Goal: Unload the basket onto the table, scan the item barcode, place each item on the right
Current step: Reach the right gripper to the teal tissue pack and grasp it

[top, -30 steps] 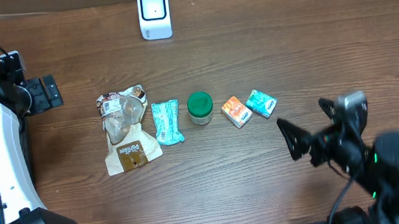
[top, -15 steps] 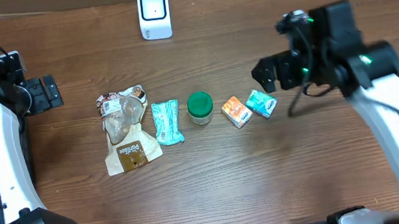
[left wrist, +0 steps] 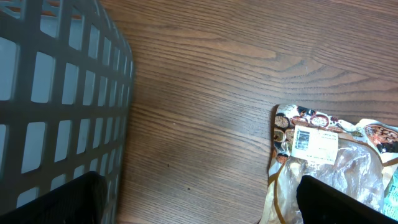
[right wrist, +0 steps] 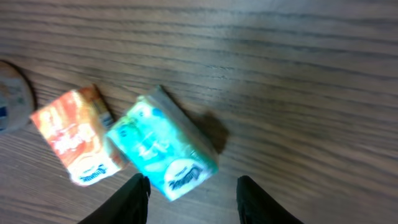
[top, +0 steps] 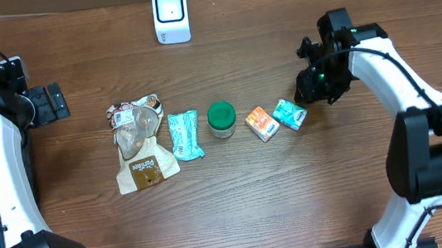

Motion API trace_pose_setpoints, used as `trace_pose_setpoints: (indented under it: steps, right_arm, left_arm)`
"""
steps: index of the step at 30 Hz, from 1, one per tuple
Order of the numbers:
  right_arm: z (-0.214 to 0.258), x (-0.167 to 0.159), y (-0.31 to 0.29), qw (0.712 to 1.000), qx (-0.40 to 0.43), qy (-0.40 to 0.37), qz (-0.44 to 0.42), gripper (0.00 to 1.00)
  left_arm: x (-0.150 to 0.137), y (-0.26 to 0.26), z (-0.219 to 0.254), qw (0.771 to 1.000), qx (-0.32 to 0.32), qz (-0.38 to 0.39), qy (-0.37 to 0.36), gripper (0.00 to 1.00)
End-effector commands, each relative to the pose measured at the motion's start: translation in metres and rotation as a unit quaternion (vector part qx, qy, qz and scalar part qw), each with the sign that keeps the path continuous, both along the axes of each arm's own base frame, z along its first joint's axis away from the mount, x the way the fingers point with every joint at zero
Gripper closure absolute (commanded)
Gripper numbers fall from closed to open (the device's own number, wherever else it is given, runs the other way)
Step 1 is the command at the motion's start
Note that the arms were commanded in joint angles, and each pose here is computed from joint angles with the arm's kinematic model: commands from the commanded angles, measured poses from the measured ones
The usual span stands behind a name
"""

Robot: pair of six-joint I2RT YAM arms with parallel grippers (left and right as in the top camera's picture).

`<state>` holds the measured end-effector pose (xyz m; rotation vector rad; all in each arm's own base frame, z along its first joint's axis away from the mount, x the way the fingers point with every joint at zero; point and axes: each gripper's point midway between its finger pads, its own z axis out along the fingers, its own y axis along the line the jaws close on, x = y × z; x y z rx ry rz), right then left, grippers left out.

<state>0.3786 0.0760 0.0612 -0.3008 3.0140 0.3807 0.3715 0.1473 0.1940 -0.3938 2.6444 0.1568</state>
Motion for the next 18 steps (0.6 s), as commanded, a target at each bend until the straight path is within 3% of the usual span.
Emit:
trace_pose_setpoints:
  steps: [1,5,18]
  right_arm:
    - [0.000,0.006,0.013,0.998,0.048,-0.009,0.040,0.57]
    - [-0.009,0.005,0.025,0.994,0.079,-0.010,0.076,0.57]
    - [-0.042,0.006,0.019,0.994,0.057,0.010,0.088,0.57]
  left_arm:
    - [-0.003,0.005,-0.001,1.000,0.000,0.013,0.000,0.00]
    - [-0.003,0.005,-0.001,1.000,0.000,0.013,0.000,0.01]
    - [-0.003,0.005,-0.001,1.000,0.000,0.013,0.000,0.00]
